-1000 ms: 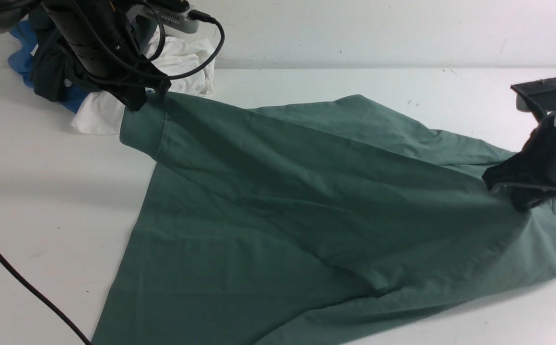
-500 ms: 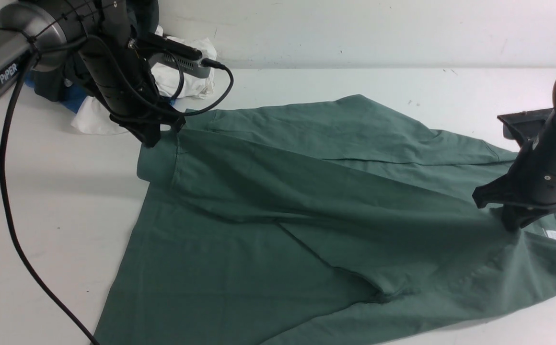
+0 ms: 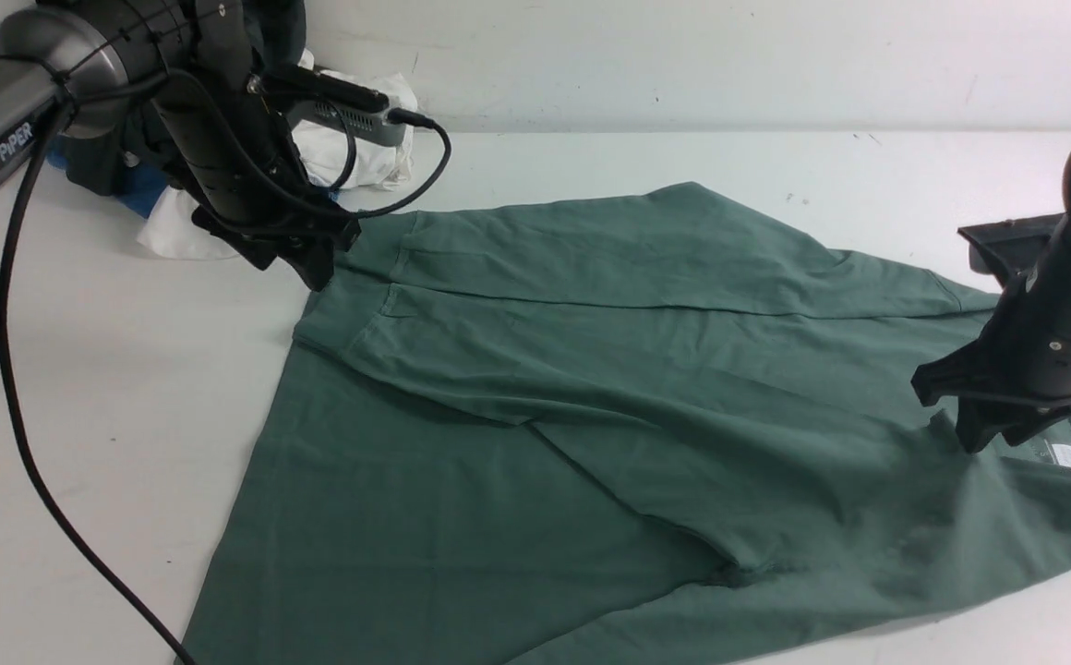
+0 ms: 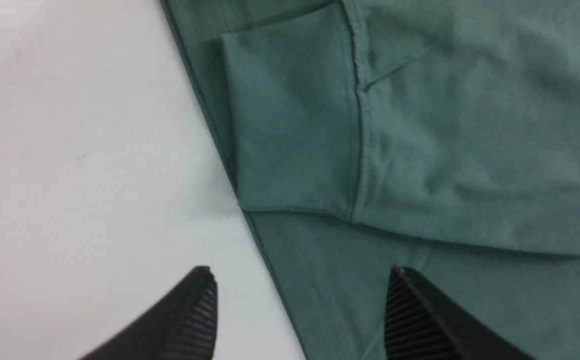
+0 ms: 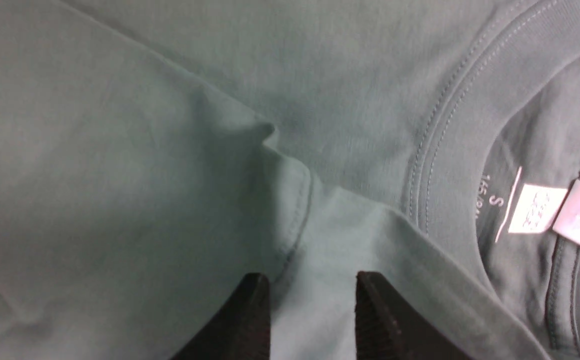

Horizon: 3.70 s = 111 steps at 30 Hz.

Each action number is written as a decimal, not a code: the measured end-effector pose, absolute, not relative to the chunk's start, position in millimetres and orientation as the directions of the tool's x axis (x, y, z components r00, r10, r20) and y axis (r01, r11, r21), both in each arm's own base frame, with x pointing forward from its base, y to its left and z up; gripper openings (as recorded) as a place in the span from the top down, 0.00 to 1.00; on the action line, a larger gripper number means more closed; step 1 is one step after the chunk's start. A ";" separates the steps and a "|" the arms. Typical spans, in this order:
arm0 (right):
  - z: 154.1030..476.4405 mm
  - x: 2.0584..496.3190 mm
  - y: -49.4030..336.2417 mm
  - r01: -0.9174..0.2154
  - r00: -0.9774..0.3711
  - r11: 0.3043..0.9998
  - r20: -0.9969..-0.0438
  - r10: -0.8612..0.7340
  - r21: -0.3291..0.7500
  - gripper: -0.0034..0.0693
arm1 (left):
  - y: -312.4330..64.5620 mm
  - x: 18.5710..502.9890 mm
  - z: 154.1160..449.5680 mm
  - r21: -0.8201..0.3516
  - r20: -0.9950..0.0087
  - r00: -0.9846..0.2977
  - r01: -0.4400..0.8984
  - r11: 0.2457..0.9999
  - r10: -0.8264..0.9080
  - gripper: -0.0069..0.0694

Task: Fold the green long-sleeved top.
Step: Use the left arm to drag and place the cuff at the centered position on the left edge of the fabric, then use the left arm to clamp the cuff farthest from it, then use the left arm to drag and drop the cuff onto the cuff closest to the left arm

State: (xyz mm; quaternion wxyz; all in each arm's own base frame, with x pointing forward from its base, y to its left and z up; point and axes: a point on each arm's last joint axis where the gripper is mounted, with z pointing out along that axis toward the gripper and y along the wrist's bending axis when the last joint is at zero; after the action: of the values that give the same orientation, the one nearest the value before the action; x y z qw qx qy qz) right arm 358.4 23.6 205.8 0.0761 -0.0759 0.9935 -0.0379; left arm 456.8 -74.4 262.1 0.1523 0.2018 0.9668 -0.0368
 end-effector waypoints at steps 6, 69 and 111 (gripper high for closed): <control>212.1 355.3 23.8 -0.142 -0.977 0.986 -0.147 -0.153 -0.081 0.59 | -100.7 417.9 296.1 -0.024 -0.335 -0.838 0.465 0.885 0.432 0.35; 224.3 354.6 36.5 -0.213 -0.953 0.976 -0.229 -0.199 0.040 0.59 | -85.4 549.3 152.1 -0.062 -0.629 -0.771 0.182 0.981 0.103 0.89; 308.2 314.1 36.1 -0.234 -0.885 0.971 -0.424 -0.194 0.042 0.59 | -67.0 374.5 219.6 -0.115 -0.192 -0.936 0.319 0.941 0.294 0.92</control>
State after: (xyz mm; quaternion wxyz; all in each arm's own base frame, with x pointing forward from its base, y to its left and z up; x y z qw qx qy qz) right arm 314.1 36.1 308.2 0.2134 -0.1104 0.9696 0.0461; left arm 374.5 -67.0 219.6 0.0862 0.1563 0.9813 -0.0722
